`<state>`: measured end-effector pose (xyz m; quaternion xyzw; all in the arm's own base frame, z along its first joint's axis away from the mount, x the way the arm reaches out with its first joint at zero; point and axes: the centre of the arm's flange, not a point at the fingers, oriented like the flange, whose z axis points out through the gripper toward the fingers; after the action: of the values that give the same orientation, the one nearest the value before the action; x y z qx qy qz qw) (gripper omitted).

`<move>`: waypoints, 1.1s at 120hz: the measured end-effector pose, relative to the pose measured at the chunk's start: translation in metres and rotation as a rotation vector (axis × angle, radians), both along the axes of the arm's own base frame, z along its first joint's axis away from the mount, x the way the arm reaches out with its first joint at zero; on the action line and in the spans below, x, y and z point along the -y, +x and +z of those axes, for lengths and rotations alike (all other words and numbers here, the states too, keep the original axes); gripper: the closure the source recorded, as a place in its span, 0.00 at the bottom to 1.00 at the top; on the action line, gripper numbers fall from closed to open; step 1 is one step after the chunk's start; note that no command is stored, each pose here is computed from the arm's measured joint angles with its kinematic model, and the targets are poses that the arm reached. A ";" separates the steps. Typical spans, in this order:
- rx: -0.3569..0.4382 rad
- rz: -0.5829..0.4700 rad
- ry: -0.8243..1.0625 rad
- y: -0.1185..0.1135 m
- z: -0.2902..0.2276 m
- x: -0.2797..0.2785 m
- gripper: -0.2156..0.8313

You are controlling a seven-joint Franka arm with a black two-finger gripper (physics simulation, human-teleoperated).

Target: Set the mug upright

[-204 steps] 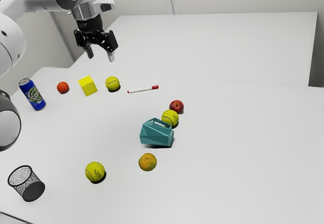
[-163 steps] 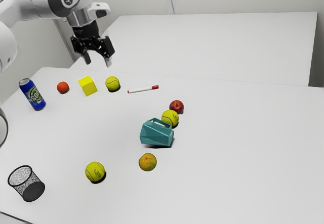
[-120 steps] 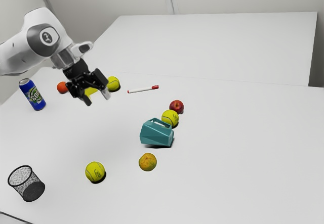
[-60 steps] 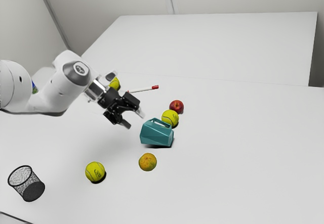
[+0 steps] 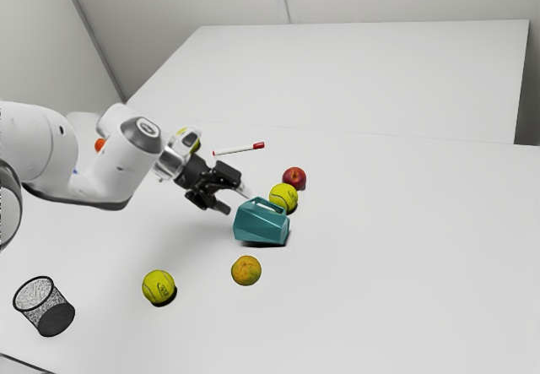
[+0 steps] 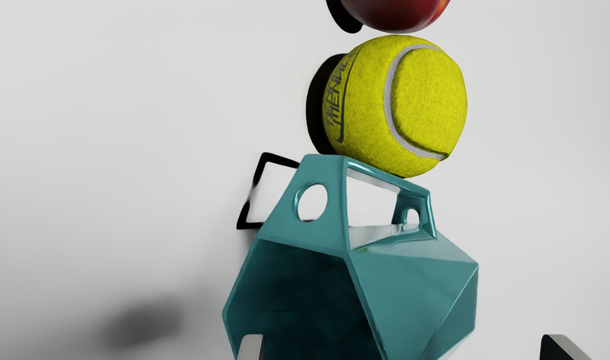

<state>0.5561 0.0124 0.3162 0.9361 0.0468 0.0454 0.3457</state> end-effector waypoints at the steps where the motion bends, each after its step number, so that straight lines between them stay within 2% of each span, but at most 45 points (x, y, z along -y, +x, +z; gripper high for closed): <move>1: 0.000 0.000 -0.001 0.000 -0.001 0.000 0.21; 59: 0.042 0.033 -0.163 0.000 -0.025 0.012 0.21; 103: 0.026 0.029 -0.268 -0.015 -0.044 0.022 0.21; 116: 0.035 0.024 -0.277 -0.015 -0.044 0.023 0.27; 132: 0.048 0.015 -0.280 -0.016 -0.044 0.024 0.40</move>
<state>0.5406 -0.0112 0.2721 0.8770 0.0512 0.0633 0.4735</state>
